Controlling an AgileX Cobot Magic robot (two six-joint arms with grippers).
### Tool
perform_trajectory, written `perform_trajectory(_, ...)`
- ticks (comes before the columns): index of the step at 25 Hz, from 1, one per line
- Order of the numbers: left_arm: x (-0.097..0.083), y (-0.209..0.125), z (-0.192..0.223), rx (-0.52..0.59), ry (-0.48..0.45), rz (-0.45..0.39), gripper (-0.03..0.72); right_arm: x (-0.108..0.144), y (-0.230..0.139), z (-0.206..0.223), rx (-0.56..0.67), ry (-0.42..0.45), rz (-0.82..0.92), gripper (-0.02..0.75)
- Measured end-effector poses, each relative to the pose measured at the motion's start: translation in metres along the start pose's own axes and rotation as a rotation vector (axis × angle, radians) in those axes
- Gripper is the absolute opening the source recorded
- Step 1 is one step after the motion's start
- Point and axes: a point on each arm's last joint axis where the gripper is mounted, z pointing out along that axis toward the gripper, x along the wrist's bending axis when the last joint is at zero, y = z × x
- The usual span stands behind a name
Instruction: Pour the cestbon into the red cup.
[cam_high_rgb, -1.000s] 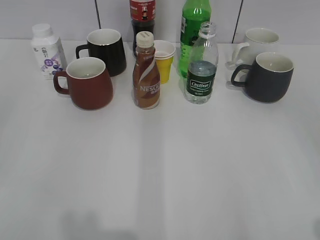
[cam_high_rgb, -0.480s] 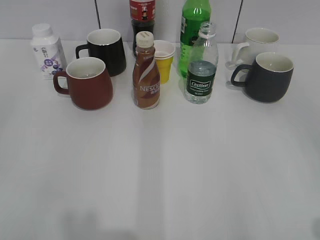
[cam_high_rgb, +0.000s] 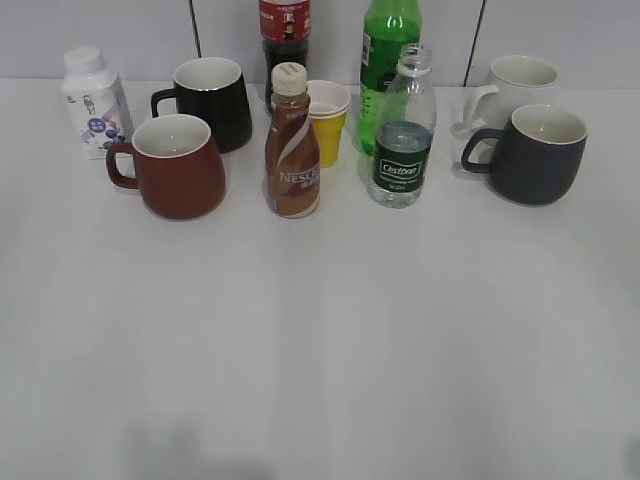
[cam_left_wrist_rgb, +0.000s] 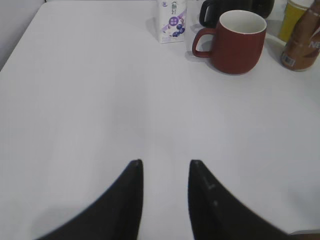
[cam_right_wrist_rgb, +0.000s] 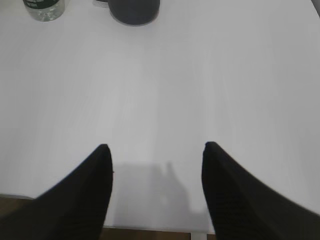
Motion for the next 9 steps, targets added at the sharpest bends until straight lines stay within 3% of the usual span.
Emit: perform_trajectory(9, 0.0, 0.0, 0.0, 0.0, 0.0, 0.0, 0.237, 0.0, 0.0001, 0.0, -0.001, 0.0, 0.0, 0.429)
